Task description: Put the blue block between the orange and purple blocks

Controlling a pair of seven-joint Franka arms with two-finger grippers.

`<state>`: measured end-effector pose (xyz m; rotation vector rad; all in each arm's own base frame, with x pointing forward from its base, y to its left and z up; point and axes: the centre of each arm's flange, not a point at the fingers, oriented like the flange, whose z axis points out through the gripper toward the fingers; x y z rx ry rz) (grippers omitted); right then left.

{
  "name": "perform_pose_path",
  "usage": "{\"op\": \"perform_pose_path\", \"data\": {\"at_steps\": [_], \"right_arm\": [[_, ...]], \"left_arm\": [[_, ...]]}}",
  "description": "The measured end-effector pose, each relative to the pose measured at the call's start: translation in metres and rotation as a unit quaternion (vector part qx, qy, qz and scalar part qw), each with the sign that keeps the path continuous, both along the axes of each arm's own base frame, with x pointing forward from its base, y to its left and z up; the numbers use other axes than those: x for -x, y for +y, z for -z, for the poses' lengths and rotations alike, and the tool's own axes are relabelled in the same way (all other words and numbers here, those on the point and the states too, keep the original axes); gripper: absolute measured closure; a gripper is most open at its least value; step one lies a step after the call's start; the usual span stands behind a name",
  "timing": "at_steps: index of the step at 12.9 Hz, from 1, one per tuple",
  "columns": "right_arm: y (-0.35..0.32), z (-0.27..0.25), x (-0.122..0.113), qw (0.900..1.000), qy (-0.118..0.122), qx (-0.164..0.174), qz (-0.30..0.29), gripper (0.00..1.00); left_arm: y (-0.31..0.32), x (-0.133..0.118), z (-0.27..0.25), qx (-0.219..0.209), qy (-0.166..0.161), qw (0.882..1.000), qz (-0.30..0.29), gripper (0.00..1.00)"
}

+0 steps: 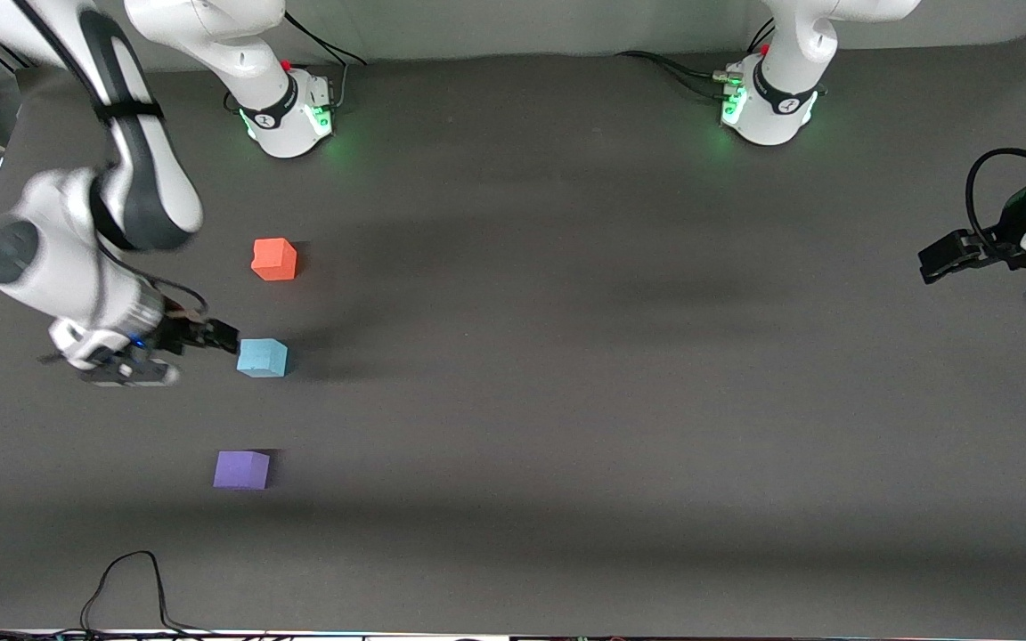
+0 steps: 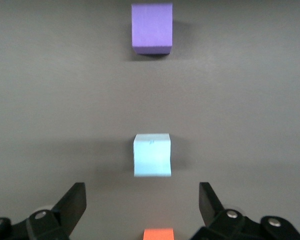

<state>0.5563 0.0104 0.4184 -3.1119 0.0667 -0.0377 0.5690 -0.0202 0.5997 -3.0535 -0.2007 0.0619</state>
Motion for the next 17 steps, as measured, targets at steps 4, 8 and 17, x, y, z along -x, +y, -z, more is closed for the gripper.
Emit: {"op": "perform_pose_path", "data": {"at_steps": [4, 8, 17], "right_arm": [[-0.014, -0.117, 0.049, 0.999, 0.03, -0.006, 0.012, 0.0], [-0.008, -0.171, 0.058, 0.999, 0.038, -0.007, 0.008, 0.0], [-0.001, -0.169, 0.053, 0.999, 0.031, -0.025, 0.007, 0.0]], "left_arm": [[0.0, -0.002, 0.005, -0.001, 0.004, 1.0, 0.0, 0.0], [-0.001, -0.004, 0.005, 0.0, 0.001, 1.0, 0.0, 0.0], [-0.003, -0.004, 0.005, 0.001, -0.001, 1.0, 0.002, 0.0]]}}
